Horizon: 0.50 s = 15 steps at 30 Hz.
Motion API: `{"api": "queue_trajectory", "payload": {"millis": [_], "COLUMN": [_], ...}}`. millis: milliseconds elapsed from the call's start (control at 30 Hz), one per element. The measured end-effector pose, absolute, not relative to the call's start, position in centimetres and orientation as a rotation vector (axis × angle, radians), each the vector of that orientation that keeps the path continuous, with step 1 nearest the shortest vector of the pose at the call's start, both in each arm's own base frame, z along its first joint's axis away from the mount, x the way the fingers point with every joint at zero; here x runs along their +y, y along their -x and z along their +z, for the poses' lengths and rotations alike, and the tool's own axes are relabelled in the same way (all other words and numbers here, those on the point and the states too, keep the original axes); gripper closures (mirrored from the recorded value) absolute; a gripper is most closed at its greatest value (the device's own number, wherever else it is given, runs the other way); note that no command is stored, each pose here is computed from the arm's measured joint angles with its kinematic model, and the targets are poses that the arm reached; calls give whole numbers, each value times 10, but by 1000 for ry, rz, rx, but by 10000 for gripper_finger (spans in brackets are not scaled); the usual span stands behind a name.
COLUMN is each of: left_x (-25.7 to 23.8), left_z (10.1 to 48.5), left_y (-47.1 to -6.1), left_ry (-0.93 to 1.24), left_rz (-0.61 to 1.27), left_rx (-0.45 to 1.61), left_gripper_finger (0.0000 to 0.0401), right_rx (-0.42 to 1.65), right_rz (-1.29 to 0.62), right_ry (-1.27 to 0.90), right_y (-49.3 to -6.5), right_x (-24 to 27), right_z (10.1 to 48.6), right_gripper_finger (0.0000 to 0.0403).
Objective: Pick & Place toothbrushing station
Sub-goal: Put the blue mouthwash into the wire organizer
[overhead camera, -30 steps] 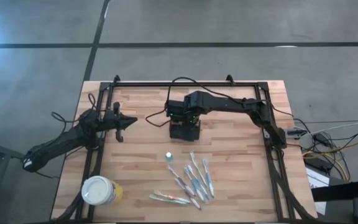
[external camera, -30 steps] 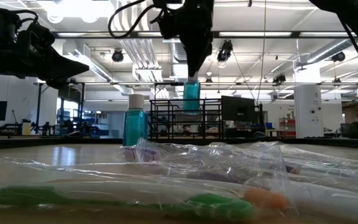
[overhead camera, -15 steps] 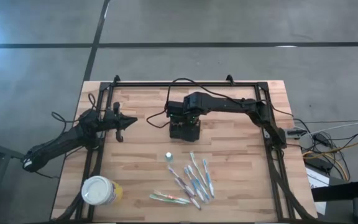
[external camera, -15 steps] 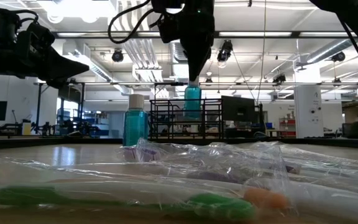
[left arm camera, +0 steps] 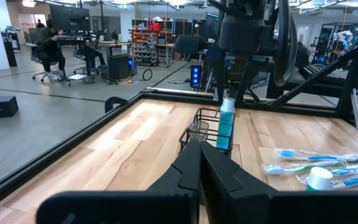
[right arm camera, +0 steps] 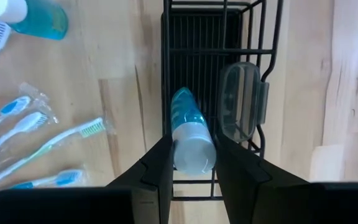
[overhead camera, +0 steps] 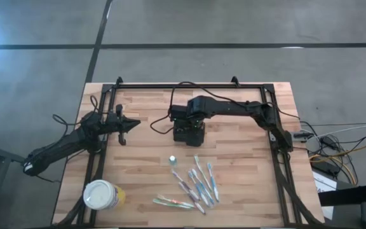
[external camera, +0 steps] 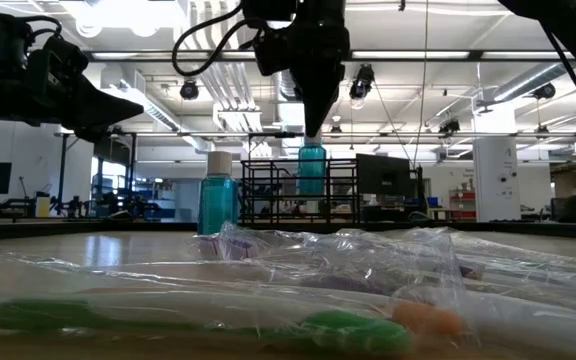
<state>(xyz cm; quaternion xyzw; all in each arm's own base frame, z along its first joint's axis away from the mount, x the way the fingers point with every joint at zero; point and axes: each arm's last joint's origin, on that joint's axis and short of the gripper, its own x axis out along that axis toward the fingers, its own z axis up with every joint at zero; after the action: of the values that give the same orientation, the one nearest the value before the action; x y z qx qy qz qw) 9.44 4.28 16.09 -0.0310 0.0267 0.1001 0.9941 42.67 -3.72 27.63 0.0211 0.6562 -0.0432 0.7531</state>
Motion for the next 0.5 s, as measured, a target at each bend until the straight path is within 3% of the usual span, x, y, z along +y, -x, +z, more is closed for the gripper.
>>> {"api": "queue_trajectory", "payload": {"millis": [500], "left_x": [43], "left_z": [161], "left_y": [-94], "left_ry": [63], "left_rz": [201], "left_rx": [55], "left_gripper_finger": [396], "right_rx": [1431], "right_rz": [-95], "right_ry": [-46], "right_y": [-430], "right_x": [-38], "right_z": [256], "right_gripper_finger": [309]}}
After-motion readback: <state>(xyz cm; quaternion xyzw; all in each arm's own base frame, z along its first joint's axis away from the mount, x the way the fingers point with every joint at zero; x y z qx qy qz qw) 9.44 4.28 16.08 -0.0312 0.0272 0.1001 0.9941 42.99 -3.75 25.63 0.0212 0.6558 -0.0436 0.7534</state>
